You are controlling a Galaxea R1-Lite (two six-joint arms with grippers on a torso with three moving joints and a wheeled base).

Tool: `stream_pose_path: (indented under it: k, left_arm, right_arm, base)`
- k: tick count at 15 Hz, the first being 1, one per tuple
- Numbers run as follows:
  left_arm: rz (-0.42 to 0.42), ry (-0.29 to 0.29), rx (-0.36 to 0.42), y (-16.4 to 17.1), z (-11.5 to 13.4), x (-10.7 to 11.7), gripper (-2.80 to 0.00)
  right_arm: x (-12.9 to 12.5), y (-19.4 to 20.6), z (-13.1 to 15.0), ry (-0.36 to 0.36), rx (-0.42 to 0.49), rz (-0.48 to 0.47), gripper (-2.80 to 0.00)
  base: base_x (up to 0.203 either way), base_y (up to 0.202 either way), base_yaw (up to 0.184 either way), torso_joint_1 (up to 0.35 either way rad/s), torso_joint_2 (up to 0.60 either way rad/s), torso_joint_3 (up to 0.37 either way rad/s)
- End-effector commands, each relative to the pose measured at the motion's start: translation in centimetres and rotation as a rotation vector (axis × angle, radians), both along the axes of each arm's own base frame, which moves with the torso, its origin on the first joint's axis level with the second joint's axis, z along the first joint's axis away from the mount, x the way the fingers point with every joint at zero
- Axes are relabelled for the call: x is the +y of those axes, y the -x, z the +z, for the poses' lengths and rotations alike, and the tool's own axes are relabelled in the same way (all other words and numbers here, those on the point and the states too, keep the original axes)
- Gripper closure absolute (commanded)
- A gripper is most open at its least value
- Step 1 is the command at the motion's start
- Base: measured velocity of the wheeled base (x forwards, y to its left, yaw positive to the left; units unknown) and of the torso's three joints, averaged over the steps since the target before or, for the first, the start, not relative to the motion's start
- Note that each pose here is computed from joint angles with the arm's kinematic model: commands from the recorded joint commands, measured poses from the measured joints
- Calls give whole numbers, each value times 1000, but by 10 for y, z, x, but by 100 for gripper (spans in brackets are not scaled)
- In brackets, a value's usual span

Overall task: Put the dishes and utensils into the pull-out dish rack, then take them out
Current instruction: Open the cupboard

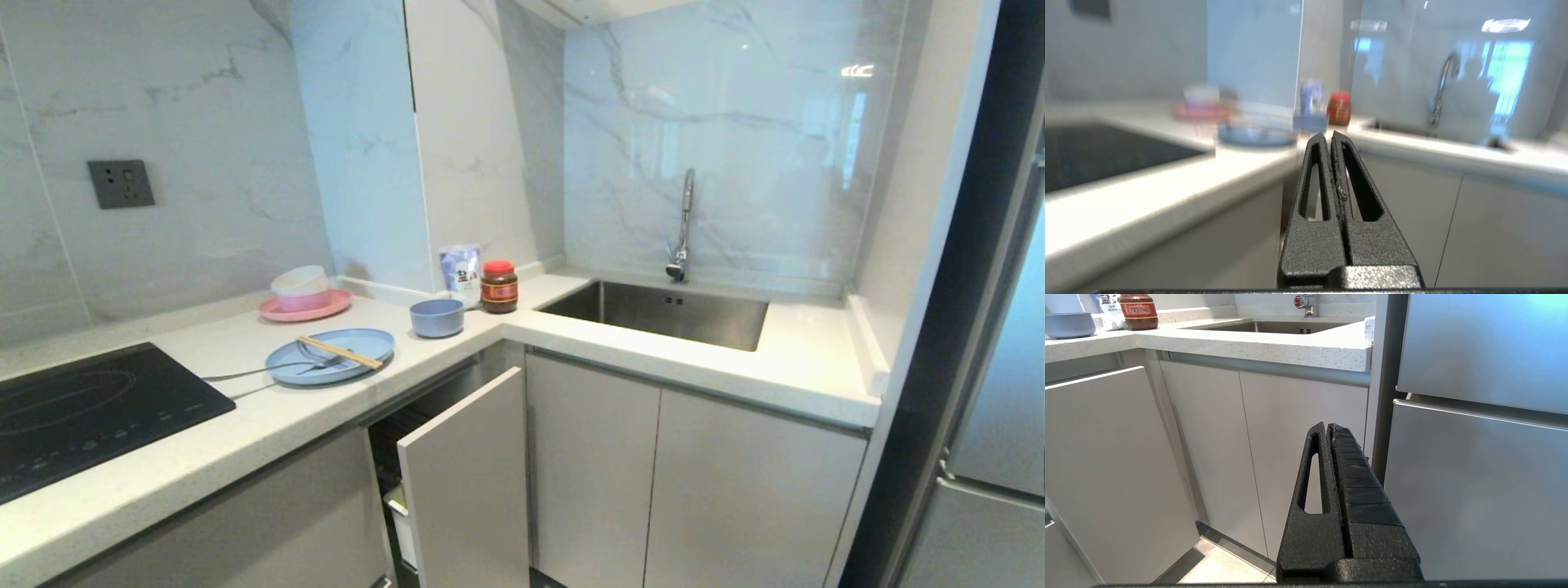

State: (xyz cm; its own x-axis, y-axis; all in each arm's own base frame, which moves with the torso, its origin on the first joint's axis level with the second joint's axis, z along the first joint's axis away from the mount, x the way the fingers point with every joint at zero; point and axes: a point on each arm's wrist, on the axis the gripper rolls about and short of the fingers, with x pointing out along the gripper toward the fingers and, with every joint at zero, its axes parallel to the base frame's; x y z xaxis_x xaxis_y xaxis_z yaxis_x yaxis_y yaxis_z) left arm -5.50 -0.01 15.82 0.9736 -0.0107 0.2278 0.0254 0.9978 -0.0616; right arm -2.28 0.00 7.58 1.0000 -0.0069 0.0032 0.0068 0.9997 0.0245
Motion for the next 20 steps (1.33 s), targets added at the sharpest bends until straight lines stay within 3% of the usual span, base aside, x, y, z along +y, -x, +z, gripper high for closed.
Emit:
stream_pose_path:
  k: [1,4,6,10,12,16,20]
  left_arm:
    - [-2,-1,-1,2,60,0,0]
    - [-1,-25,20,-21,130,1,0]
    - [29,-90,35,-49,173,1,0]
    - [47,-166,115,-132,224,-3,0]
    - [44,-173,185,-181,229,-7,0]
    - [-3,-144,353,-267,208,-32,0]
    - [3,-194,550,-348,156,-65,0]
  right_arm:
    - [0,0,0,0,-3,0,0]
    - [0,0,0,0,-3,1,0]
    - [0,0,0,0,-3,-1,0]
    - [0,0,0,0,-3,-1,0]
    - [0,0,0,0,-3,-1,0]
    - [0,0,0,0,-3,1,0]
    - [0,0,0,0,-3,0,0]
  base:
    - [0,0,0,0,0,0]
    - [0,0,0,0,0,0]
    - [0,0,0,0,0,0]
    - [0,0,0,0,0,0]
    - [0,0,0,0,0,0]
    - [0,0,0,0,0,0]
    - [0,0,0,0,0,0]
